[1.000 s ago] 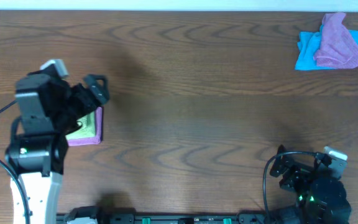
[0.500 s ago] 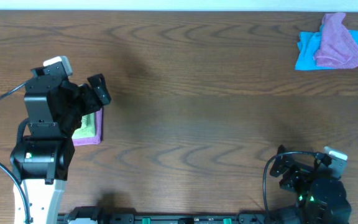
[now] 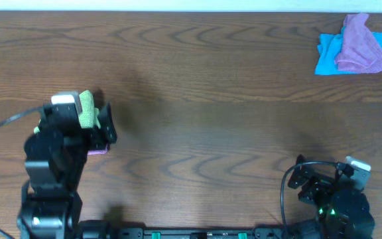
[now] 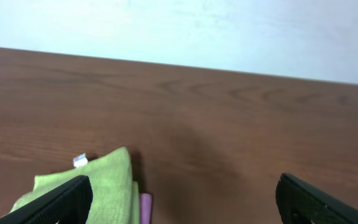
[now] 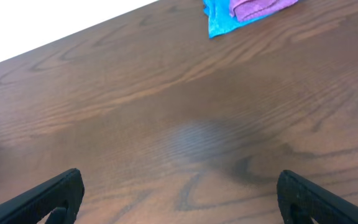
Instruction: Fold the cloth
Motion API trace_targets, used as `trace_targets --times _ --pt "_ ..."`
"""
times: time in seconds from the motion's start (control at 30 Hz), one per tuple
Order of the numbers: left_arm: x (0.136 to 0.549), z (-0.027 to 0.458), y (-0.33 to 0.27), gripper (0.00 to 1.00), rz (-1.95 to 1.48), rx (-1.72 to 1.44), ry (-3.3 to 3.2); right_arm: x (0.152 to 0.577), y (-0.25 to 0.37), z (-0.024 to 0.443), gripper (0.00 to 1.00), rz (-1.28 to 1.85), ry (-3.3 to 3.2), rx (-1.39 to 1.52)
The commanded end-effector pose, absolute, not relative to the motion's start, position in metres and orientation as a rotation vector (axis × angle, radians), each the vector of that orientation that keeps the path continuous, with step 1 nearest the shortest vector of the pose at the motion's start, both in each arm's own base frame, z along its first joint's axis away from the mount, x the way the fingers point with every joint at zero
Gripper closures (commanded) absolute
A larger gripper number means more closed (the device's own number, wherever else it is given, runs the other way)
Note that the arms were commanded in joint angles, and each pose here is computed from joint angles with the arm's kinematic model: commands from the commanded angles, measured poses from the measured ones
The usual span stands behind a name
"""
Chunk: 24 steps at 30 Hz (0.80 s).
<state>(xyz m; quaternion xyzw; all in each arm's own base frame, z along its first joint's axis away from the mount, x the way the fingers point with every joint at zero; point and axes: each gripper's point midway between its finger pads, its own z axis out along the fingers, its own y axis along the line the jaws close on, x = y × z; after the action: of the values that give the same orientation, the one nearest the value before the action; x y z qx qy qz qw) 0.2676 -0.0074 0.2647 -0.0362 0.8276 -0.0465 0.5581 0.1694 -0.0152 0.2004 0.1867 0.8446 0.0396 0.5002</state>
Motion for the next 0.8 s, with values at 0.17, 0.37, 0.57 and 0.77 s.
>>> trace_targets --times 0.17,0.37,0.57,0.77 --pt "0.237 0.217 -0.005 0.05 -0.048 -0.017 1.92 0.169 -0.019 0.199 0.01 0.087 2.033 0.49" --pt "0.223 0.182 -0.006 0.05 -0.051 -0.015 1.922 0.169 -0.019 0.199 0.01 0.087 2.033 0.49" --pt "0.211 0.147 -0.006 0.05 -0.047 -0.011 1.989 0.169 -0.02 0.199 0.01 0.087 2.033 0.49" --pt "0.198 0.121 -0.005 0.05 -0.028 0.018 2.061 0.169 -0.02 0.199 0.01 0.087 2.033 0.49"
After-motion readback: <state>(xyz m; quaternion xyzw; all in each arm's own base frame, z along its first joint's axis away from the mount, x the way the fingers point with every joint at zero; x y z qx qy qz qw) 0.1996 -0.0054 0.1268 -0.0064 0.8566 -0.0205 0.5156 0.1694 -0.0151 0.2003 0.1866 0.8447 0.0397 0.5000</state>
